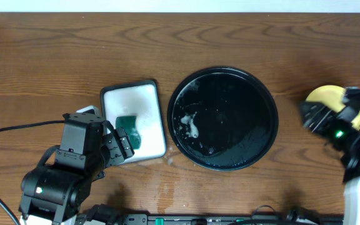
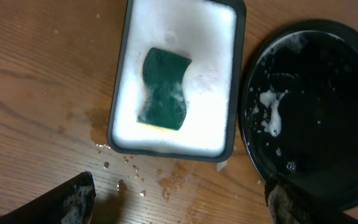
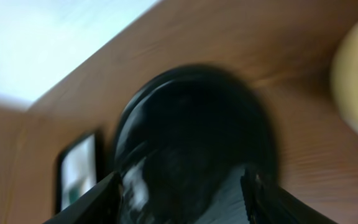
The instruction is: Clean dirty plates on tray and stack at the side
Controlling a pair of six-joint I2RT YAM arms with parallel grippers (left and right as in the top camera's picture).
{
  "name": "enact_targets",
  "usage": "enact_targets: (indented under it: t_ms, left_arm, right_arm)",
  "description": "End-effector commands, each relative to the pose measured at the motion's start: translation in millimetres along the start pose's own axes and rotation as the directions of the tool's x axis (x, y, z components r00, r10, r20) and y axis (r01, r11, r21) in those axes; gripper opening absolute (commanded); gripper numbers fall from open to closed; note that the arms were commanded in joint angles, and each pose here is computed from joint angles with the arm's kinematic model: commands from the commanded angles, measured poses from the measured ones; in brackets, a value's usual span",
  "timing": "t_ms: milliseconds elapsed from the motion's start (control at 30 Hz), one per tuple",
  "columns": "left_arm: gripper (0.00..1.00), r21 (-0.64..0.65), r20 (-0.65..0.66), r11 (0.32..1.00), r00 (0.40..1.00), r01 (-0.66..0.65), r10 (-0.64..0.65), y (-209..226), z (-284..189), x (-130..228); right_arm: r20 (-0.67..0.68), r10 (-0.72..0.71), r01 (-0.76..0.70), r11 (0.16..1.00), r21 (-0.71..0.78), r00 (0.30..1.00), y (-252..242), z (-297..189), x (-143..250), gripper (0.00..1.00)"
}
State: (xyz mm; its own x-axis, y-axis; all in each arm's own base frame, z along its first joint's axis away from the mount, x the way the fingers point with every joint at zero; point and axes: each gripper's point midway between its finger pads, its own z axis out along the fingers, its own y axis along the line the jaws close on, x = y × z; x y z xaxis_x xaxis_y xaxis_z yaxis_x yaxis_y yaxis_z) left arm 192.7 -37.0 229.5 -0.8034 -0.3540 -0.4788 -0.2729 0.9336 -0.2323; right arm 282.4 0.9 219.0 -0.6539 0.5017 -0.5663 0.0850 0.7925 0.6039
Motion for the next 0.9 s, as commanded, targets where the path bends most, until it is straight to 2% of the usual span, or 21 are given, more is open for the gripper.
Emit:
enact_targets:
  t_ms: [0, 67, 100, 133, 267, 433, 533, 667, 700, 767, 800, 833, 867]
  left_arm:
    - [0.88, 0.005, 0.013, 1.0, 1.0, -0.008, 0.008, -1, -4, -3]
    - [0.88, 0.005, 0.013, 1.0, 1.0, -0.008, 0.008, -1, -4, -3]
    - [0.88, 0.005, 0.013, 1.0, 1.0, -0.008, 0.008, -1, -4, -3]
    - [0.88, 0.005, 0.013, 1.0, 1.0, -0.008, 0.008, -1, -4, -3]
    - [0.88, 0.005, 0.013, 1.0, 1.0, -0.008, 0.008, -1, -4, -3]
    - [0.88, 0.005, 0.013, 1.0, 1.0, -0.008, 0.008, -1, -4, -3]
    - [0.88, 0.005, 0.013, 1.0, 1.0, -0.008, 0.008, -1, -4, -3]
    - [0.88, 0.005, 0.013, 1.0, 1.0, -0.008, 0.008, -1, -4, -3]
    - [0.88, 0.005, 0.013, 1.0, 1.0, -0.008, 0.008, -1, -4, -3]
    - [0.88, 0.005, 0.013, 1.0, 1.0, -0.008, 0.008, -1, -4, -3]
    - [0.88, 0.005, 0.013, 1.0, 1.0, -0.008, 0.008, -1, -4, -3]
    - [0.88, 0.005, 0.013, 1.0, 1.0, -0.008, 0.008, -1, -4, -3]
    - [0.88, 0.005, 0.013, 1.0, 1.0, -0.008, 0.008, -1, -4, -3]
  right_arm:
    - [-0.001, -0.215, 0.212, 0.962, -0.171, 0.977, 64, -25, 31, 0.61]
    - [0.011, -0.27, 0.266, 0.938, -0.222, 0.963, 83, -37, 43, 0.64]
    - [0.02, -0.295, 0.291, 0.924, -0.248, 0.955, 92, -43, 50, 0.74]
    - [0.029, -0.318, 0.313, 0.91, -0.272, 0.948, 99, -49, 55, 0.99]
    - [0.066, -0.378, 0.378, 0.865, -0.33, 0.924, 117, -67, 70, 0.99]
    - [0.07, -0.388, 0.389, 0.862, -0.325, 0.919, 116, -72, 75, 0.99]
    - [0.103, -0.477, 0.484, 0.824, -0.294, 0.873, 112, -71, 74, 0.99]
    - [0.185, -0.671, 0.694, 0.668, -0.27, 0.718, 116, -74, 76, 0.99]
    - [0.209, -0.717, 0.745, 0.616, -0.258, 0.665, 117, -76, 77, 0.99]
    - [0.282, -0.808, 0.855, 0.472, -0.213, 0.517, 120, -81, 81, 0.99]
    - [0.301, -0.82, 0.873, 0.443, -0.201, 0.486, 121, -83, 82, 0.99]
    - [0.359, -0.844, 0.917, 0.372, -0.147, 0.4, 120, -86, 85, 0.99]
    - [0.382, -0.849, 0.93, 0.349, -0.112, 0.364, 117, -87, 87, 0.99]
